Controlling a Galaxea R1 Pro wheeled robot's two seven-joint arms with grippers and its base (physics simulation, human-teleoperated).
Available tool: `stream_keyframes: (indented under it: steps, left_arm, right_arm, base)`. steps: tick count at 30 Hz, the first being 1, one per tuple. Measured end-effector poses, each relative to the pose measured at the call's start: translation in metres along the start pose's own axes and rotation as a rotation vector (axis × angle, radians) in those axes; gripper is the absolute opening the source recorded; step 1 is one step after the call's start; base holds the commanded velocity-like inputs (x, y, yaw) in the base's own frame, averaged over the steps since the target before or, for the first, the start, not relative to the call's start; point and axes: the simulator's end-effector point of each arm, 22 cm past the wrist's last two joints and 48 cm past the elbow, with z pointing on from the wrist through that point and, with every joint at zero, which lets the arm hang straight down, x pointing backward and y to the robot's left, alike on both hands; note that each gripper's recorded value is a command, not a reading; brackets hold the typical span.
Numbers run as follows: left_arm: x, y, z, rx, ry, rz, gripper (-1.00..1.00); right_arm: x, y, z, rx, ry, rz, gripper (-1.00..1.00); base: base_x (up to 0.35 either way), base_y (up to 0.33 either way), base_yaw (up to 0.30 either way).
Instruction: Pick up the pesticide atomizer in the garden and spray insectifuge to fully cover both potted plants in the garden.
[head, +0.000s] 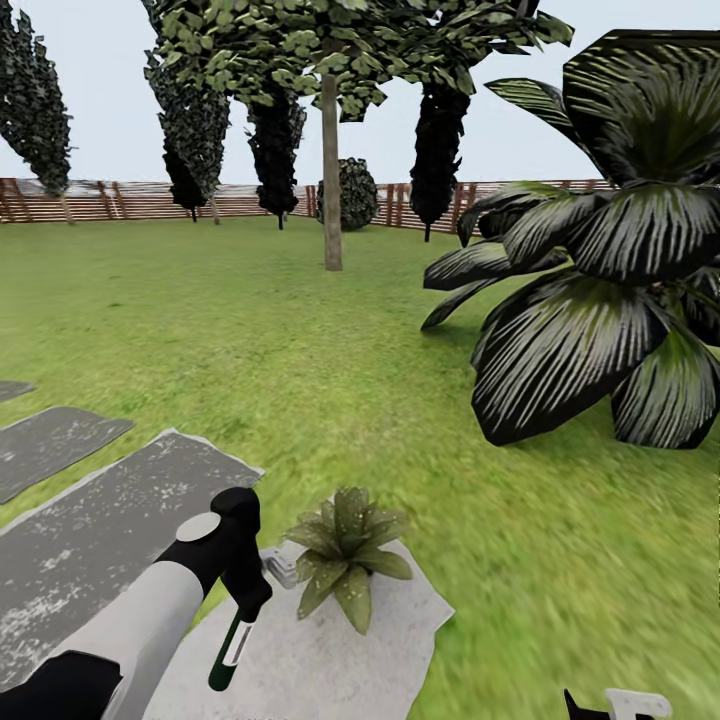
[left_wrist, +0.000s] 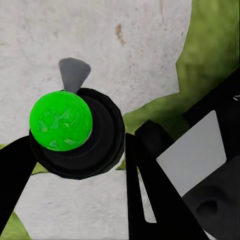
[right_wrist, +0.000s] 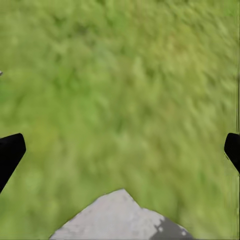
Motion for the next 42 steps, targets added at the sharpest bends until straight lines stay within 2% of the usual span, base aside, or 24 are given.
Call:
stream_keyframes:
  steps: [13, 22, 35, 42]
  left_arm:
    - [0.0006, 0.0013, -0.0002, -0.004, 0.001, -0.002, -1.0]
    - [0.0007, 0.0014, -0.0002, -0.002, 0.0, -0.003, -1.0]
    - [0.0005, 0.0002, 0.0008, 0.0, 0.0, -0.002, -1.0]
    - [0.0041, -0.001, 0.0047, 0.004, 0.006, -0.005, -1.0]
  right_arm:
    - [-0.0004, 0.0003, 0.0001, -0.001, 0.0, 0.0, 1.0]
    - [-0.0001, 0.0003, 0.0001, -0.001, 0.0, 0.0, 1.0]
    - [0.0001, 0.0004, 0.0002, -0.001, 0.0, 0.0, 1.0]
    - [-0.0004, 0.0004, 0.0, -0.001, -0.001, 0.0, 1.0]
  base:
    - [0.011, -0.273, 0.023]
    - [0.043, -0.273, 0.267]
    - [-0.161, -0.251, 0.277]
    - [0.093, -0.236, 0.255]
